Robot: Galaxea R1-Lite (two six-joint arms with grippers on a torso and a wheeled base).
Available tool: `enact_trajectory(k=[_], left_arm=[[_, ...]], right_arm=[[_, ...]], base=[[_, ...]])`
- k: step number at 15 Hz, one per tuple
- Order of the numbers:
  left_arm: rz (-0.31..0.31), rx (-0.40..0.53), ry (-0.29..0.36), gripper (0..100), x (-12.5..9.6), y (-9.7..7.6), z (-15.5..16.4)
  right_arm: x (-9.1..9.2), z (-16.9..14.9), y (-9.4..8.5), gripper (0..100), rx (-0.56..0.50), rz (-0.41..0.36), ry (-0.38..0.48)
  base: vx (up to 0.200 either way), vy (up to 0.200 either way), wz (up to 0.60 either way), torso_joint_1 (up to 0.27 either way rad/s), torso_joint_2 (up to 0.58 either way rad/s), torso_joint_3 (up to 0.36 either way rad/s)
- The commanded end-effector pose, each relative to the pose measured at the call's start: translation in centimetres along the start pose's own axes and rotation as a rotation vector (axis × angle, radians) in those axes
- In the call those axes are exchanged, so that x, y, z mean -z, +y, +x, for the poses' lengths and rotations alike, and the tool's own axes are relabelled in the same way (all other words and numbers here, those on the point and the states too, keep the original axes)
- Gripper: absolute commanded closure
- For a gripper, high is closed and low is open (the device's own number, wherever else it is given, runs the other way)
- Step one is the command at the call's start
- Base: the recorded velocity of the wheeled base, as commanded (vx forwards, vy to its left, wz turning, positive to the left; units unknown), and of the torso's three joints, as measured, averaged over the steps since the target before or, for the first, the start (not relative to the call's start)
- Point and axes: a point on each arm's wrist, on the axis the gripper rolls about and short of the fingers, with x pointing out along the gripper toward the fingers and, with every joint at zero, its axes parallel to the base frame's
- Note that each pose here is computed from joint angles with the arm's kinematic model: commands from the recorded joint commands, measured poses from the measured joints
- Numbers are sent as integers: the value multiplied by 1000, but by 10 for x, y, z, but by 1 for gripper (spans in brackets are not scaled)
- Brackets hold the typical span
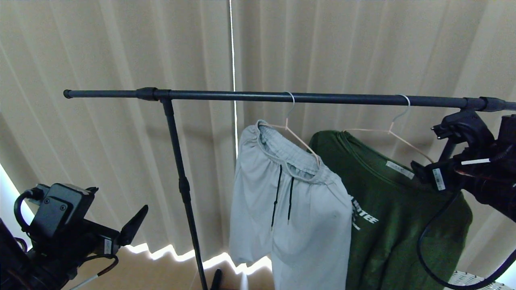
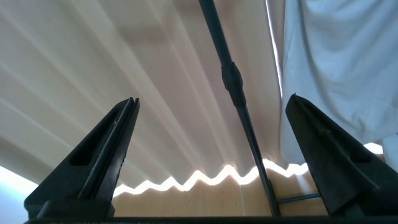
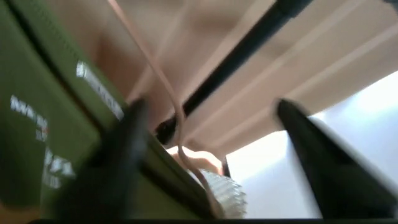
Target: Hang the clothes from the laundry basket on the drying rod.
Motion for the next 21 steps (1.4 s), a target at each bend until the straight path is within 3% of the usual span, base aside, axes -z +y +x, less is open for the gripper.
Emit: enact_trajectory(k=[1,5,11,15,17,19,21], left_arm=[[0,0,1,0,0,0,0],[0,0,1,0,0,0,0],[-31,-102,-109,0,-15,17,-19],[-28,-324,-156,0,-20,46,-51],[-33,-393,-117,0,-16,50,-76],[-39,-376,-63,0,-8,41,-101],[-36,-330,33,0,9,24,-133]], right_arm=[[15,-7,5,0,-98,11,-51],[20,-11,7,0,-184,42,-151],[37,-45,-3,0,-227,106,-404],[60,-79,-13,0,-273,109,-465],[62,-98,-22,0,-256,128,-530],[74,-111,-26,0,-251,131,-544],[93,-125,-29,0,-256,122,-520]], base=[[0,0,0,0,0,0],[0,0,0,0,0,0],[0,0,0,0,0,0],[0,0,0,0,0,0],[0,0,0,0,0,0],[0,0,0,0,0,0],[0,0,0,0,0,0]])
